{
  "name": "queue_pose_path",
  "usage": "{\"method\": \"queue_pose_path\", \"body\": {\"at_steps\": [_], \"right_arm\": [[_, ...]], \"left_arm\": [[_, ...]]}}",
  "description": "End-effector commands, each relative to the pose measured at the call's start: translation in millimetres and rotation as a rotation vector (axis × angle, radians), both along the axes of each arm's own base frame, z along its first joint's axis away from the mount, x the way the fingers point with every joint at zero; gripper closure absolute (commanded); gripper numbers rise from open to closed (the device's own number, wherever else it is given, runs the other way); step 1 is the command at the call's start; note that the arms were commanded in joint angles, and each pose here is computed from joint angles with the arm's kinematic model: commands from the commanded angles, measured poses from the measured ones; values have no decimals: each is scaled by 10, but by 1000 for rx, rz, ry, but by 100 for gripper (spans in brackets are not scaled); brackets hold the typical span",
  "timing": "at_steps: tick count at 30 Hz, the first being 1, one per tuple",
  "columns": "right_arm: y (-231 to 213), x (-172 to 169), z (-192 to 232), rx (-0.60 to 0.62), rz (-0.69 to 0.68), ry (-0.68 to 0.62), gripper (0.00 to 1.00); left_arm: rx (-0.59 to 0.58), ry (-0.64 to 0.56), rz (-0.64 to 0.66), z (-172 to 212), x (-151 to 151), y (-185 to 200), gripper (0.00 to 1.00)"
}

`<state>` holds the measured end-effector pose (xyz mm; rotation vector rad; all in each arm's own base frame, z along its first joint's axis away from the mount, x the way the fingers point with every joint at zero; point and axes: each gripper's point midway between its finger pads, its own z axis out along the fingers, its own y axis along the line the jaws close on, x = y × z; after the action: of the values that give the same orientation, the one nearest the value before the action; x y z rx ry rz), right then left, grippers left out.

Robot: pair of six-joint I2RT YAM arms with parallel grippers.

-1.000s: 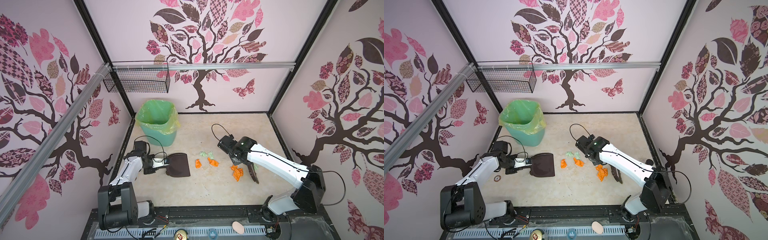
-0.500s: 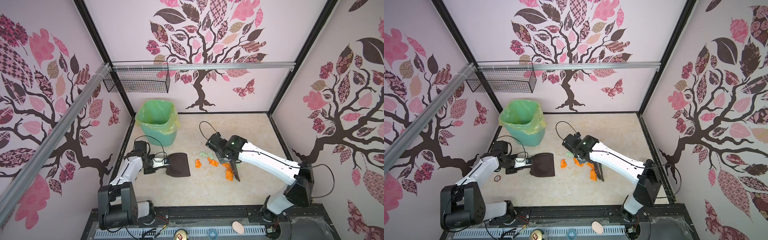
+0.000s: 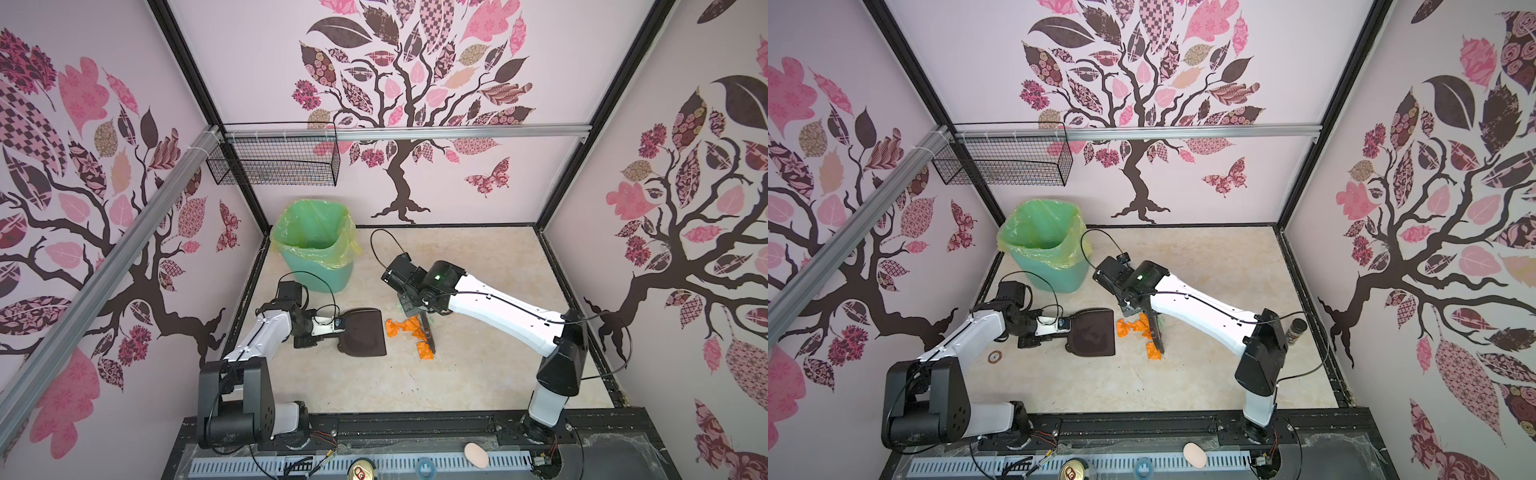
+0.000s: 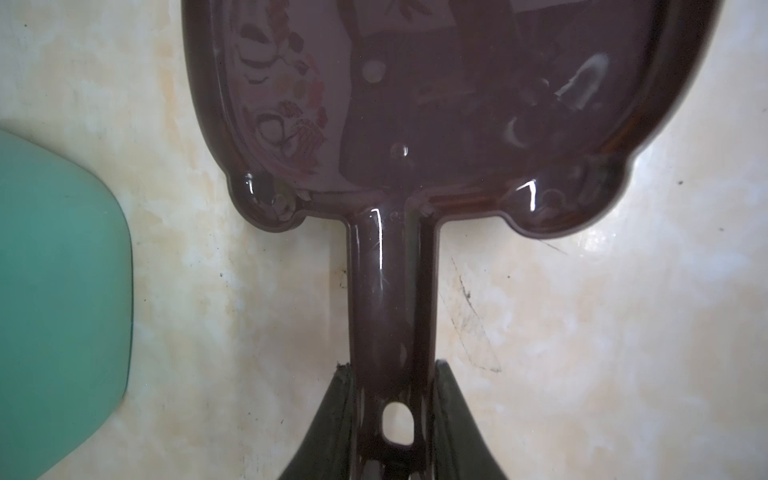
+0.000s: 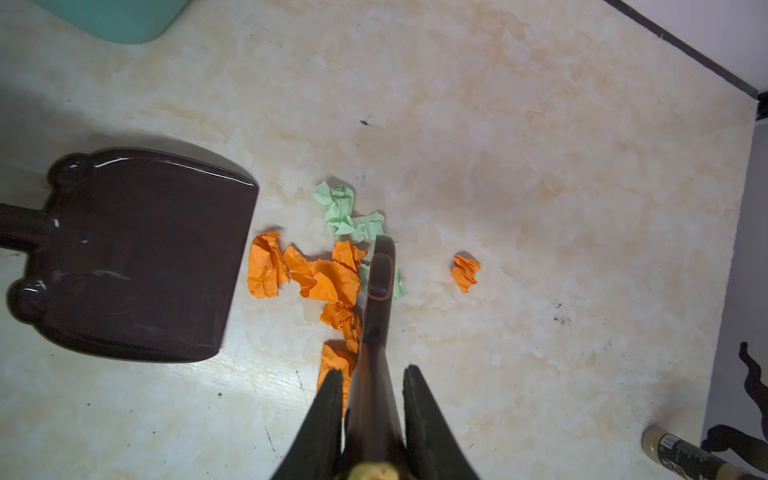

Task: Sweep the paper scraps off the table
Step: 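Brush orange and green scraps into the dustpan held by the left gripper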

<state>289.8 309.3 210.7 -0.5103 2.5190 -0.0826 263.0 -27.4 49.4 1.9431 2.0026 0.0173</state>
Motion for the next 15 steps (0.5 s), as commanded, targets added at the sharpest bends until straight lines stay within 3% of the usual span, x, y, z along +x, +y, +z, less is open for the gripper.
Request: {"method": "queue_pose_path", "body": {"at_steps": [1,8,15], "right_arm": [[237,-14,0,13,38,16,100],[497,57,331,57,73,-44,100],[194,197,854,-46,59,-199,100]], "left_arm": [[-5,-33,1,98,148,-55,97],[-8,-30,-14,96,131,-183,97],[6,-12,-18,21,76,-167,98]]}}
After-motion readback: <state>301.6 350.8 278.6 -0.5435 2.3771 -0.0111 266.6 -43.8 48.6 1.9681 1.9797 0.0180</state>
